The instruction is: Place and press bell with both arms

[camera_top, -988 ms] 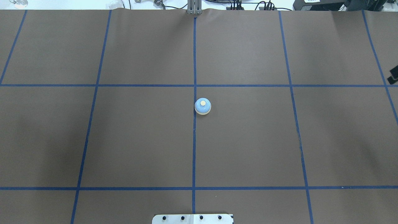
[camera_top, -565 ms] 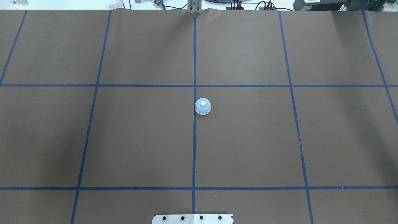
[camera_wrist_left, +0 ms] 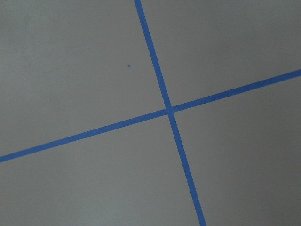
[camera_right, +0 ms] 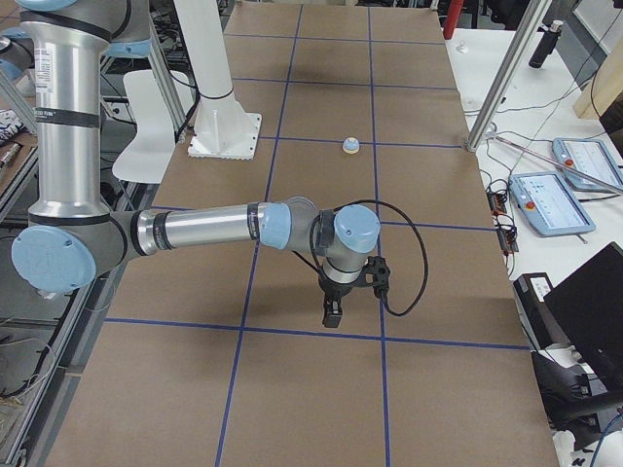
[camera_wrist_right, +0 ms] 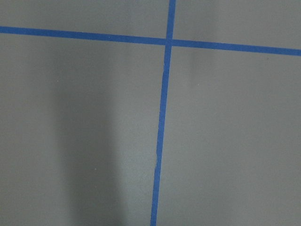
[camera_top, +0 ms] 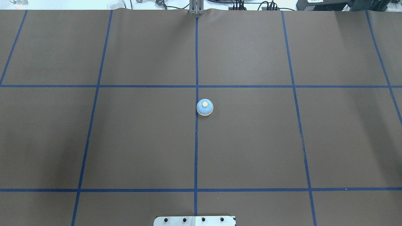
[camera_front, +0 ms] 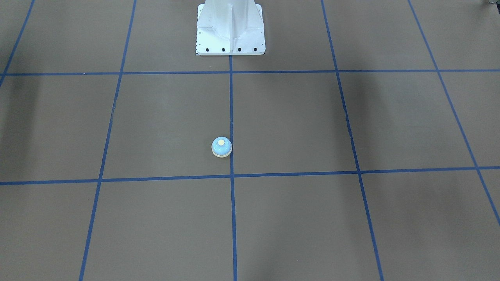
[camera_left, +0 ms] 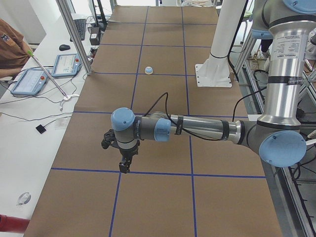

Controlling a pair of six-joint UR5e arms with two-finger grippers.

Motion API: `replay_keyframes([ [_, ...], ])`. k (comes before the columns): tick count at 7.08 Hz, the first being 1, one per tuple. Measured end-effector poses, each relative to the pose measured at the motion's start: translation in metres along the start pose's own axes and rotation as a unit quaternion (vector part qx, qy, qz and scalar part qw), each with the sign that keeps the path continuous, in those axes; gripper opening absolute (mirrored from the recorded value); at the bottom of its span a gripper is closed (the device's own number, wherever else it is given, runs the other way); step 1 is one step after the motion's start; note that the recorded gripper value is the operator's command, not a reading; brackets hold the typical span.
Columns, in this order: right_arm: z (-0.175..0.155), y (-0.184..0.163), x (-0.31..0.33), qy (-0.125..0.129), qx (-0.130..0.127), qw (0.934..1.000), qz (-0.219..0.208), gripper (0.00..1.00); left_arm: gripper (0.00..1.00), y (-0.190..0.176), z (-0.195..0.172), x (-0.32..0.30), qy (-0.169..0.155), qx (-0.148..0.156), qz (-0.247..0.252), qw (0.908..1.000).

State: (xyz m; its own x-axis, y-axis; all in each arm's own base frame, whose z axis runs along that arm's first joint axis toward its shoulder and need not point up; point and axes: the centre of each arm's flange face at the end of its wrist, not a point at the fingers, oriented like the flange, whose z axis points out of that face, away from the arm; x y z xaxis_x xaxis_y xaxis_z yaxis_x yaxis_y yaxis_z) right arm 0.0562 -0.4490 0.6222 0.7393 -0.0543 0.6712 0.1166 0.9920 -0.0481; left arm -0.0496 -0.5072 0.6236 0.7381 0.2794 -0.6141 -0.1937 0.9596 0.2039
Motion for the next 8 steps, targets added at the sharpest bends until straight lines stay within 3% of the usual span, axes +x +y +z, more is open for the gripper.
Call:
replay_keyframes([
  [3,0.004,0.005,0.009,-0.001,0.017,0.9998,-0.006,1.0,1.0,0.006,0.002,-0.001,0.0,0.0,0.006,1.0],
  [8,0.003,0.006,0.009,-0.013,0.022,0.9997,-0.003,1.0,1.0,0.027,-0.005,-0.011,0.007,0.009,-0.004,0.9999],
])
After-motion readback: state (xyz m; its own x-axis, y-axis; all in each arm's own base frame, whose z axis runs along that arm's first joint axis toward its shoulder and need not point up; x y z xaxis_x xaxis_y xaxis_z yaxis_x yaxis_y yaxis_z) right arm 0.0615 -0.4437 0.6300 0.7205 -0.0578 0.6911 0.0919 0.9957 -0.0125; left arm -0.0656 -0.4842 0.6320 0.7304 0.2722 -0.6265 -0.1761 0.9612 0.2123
